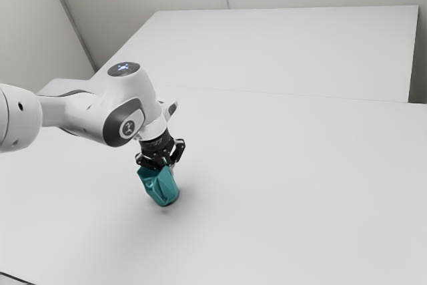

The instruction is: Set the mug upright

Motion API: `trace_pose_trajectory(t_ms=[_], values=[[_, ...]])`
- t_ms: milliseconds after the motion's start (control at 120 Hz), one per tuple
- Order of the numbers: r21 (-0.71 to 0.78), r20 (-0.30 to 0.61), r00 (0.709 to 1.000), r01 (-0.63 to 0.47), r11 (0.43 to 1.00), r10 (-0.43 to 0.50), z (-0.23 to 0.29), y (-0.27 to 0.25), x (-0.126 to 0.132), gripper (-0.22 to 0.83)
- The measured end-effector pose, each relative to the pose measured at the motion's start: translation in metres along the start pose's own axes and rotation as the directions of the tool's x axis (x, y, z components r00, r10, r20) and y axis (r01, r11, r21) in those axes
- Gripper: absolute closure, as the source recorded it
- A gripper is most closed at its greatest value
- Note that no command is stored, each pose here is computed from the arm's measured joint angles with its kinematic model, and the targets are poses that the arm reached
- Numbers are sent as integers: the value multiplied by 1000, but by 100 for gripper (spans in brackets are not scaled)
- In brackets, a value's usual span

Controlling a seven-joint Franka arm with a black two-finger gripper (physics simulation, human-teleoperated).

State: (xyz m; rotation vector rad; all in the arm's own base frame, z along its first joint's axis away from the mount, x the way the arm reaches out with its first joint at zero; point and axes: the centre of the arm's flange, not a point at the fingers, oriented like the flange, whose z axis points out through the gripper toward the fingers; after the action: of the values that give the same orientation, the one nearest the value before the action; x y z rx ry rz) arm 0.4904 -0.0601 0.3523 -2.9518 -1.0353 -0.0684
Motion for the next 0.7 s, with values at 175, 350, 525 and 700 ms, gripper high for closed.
trace_pose_trajectory(t_ms=[175, 350, 525, 700], values=[[-5, -4, 1000, 21, 1000, -21, -4, 7, -7, 36], [-24, -27, 998, 50, 998, -50, -25, 5, -8, 16], [-33, -40, 997, 70, 997, -71, -52, 4, -10, 7], [-46, -50, 996, 74, 996, -77, -97, 17, 2, 3]])
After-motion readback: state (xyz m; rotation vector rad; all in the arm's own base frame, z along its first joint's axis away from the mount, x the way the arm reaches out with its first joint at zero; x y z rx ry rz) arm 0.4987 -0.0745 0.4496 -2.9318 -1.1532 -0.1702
